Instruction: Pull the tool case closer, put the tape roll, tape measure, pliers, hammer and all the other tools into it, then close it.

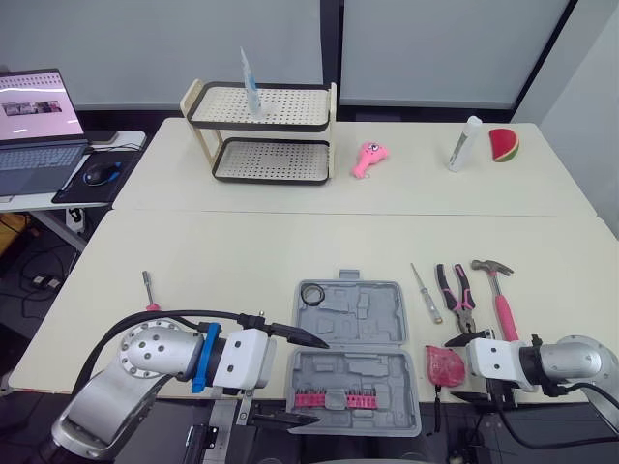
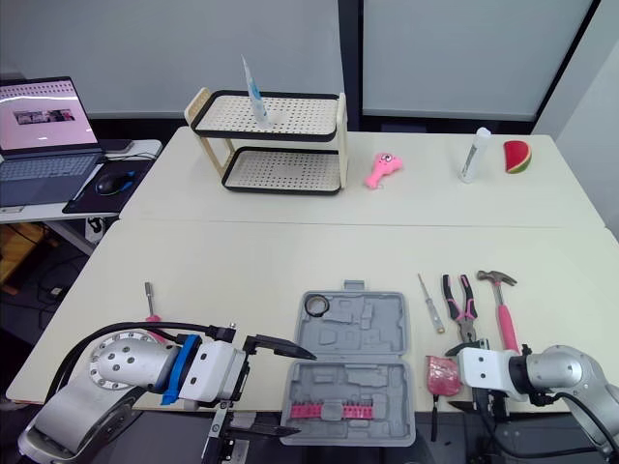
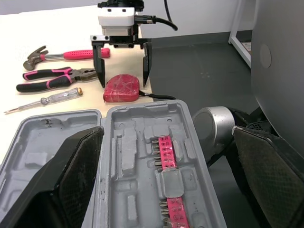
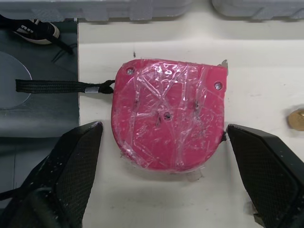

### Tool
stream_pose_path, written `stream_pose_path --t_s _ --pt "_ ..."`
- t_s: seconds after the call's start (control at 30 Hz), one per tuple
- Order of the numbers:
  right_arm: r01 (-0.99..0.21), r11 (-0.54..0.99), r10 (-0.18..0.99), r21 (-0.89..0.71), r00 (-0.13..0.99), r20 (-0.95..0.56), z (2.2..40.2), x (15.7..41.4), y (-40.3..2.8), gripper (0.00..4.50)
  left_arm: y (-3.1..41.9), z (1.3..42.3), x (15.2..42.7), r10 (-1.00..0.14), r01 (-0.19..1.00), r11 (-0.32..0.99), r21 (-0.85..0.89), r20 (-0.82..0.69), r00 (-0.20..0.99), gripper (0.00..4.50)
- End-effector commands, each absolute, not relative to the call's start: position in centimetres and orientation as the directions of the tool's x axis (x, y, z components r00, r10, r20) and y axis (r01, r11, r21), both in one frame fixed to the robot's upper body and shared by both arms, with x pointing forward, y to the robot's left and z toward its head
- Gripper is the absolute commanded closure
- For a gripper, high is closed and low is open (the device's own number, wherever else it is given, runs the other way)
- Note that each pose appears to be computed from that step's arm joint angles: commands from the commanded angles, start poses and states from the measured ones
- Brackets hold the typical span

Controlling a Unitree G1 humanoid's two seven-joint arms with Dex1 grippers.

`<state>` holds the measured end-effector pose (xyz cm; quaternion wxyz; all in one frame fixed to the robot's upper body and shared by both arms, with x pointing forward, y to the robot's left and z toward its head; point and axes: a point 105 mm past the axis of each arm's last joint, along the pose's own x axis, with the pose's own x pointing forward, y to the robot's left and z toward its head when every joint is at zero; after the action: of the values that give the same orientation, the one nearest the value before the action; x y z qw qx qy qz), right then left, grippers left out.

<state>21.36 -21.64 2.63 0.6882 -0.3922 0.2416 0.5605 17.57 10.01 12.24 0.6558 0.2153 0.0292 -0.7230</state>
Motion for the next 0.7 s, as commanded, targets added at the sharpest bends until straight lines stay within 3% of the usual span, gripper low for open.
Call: stream_pose_path --t_s 0.03,0.17,0.27,0.33,0.7 --pt "-0.956 0.046 0.587 -0.289 0.26 -0.767 2.8 21.5 -21.3 0.05 9.7 12.4 17.6 -0.939 0.955 -0.143 0.261 -0.34 -0.048 0.0" --pt "-0.958 0.043 0.585 -0.283 0.254 -0.77 2.6 21.2 -21.2 0.05 9.6 12.2 17.6 -0.94 0.956 -0.136 0.259 -0.338 -0.043 0.0" --pt "-0.957 0.041 0.582 -0.287 0.256 -0.772 2.5 21.2 -21.2 0.69 9.7 12.0 17.7 -0.94 0.957 -0.131 0.257 -0.339 -0.037 0.0" --pt "-0.955 0.043 0.58 -0.293 0.262 -0.772 2.5 21.3 -21.2 1.35 9.7 12.0 17.7 -0.94 0.958 -0.126 0.257 -0.338 -0.033 0.0" --pt "-0.94 0.039 0.56 -0.339 0.302 -0.771 5.7 22.1 -21.7 1.42 10.7 12.2 19.0 -0.941 0.969 -0.026 0.248 -0.334 0.06 0.0"
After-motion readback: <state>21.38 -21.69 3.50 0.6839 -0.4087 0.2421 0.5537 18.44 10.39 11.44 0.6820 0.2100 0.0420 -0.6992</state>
